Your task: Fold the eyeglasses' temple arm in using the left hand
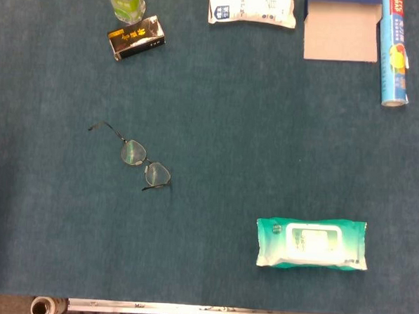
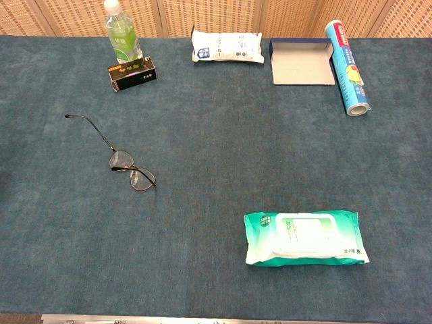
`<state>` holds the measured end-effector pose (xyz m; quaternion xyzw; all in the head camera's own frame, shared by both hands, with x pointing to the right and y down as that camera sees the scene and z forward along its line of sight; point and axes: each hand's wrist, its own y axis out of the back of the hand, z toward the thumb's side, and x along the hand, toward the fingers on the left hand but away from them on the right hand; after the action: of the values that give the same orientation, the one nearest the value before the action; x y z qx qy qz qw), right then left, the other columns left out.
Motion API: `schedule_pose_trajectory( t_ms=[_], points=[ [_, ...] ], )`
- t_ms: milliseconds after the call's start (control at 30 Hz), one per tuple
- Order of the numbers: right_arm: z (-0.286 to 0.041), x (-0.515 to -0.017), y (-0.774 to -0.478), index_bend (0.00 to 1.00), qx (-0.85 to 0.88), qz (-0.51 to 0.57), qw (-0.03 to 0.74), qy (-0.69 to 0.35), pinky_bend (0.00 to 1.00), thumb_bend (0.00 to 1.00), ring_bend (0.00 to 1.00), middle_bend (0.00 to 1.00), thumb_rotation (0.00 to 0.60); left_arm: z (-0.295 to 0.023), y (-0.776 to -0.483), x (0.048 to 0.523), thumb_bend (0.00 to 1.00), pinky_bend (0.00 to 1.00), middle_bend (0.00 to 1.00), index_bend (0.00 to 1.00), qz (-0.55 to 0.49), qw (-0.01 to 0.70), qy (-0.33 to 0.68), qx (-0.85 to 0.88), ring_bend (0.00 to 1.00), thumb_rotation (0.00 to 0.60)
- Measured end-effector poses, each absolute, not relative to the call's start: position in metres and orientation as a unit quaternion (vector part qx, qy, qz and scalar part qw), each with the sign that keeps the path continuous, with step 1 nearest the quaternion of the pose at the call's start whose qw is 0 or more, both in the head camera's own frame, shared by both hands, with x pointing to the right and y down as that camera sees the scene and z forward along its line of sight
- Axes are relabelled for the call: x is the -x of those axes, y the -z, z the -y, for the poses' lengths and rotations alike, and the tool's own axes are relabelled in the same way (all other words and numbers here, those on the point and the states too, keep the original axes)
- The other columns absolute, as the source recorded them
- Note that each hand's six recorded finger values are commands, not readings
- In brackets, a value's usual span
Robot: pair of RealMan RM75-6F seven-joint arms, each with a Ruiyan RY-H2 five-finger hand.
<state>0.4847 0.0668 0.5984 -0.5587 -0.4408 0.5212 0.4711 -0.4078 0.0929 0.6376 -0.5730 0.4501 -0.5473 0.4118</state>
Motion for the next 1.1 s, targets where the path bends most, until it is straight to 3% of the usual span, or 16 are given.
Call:
schedule_pose_trajectory(
  t_ms=[467, 833, 933, 1100],
  points=[
    [-0.066, -0.487, -0.601, 0.63, 0.558, 0.442, 0.466, -0.526, 0.44, 0.39, 0.41, 0.52, 0.600, -0.093, -0.635, 0.406, 0.22, 0.39, 0.32, 0.46, -0.457, 0.411, 0.538, 0.577, 0.23, 0.600],
    [-0.069, -0.481, -0.578, 0.63, 0.551, 0.463, 0.485, -0.496, 0.44, 0.39, 0.41, 0.52, 0.600, -0.093, -0.638, 0.384, 0.22, 0.39, 0.26, 0.44, -0.452, 0.425, 0.511, 0.595, 0.23, 0.600],
    [-0.069, -0.480, -0.573, 0.63, 0.552, 0.467, 0.488, -0.489, 0.44, 0.39, 0.41, 0.52, 0.600, -0.094, -0.635, 0.373, 0.22, 0.39, 0.22, 0.39, -0.454, 0.431, 0.497, 0.602, 0.23, 0.600],
    [-0.068, -0.476, -0.566, 0.63, 0.554, 0.471, 0.493, -0.477, 0.44, 0.39, 0.41, 0.52, 0.600, -0.093, -0.629, 0.357, 0.19, 0.39, 0.16, 0.21, -0.458, 0.431, 0.483, 0.609, 0.20, 0.600]
  ],
)
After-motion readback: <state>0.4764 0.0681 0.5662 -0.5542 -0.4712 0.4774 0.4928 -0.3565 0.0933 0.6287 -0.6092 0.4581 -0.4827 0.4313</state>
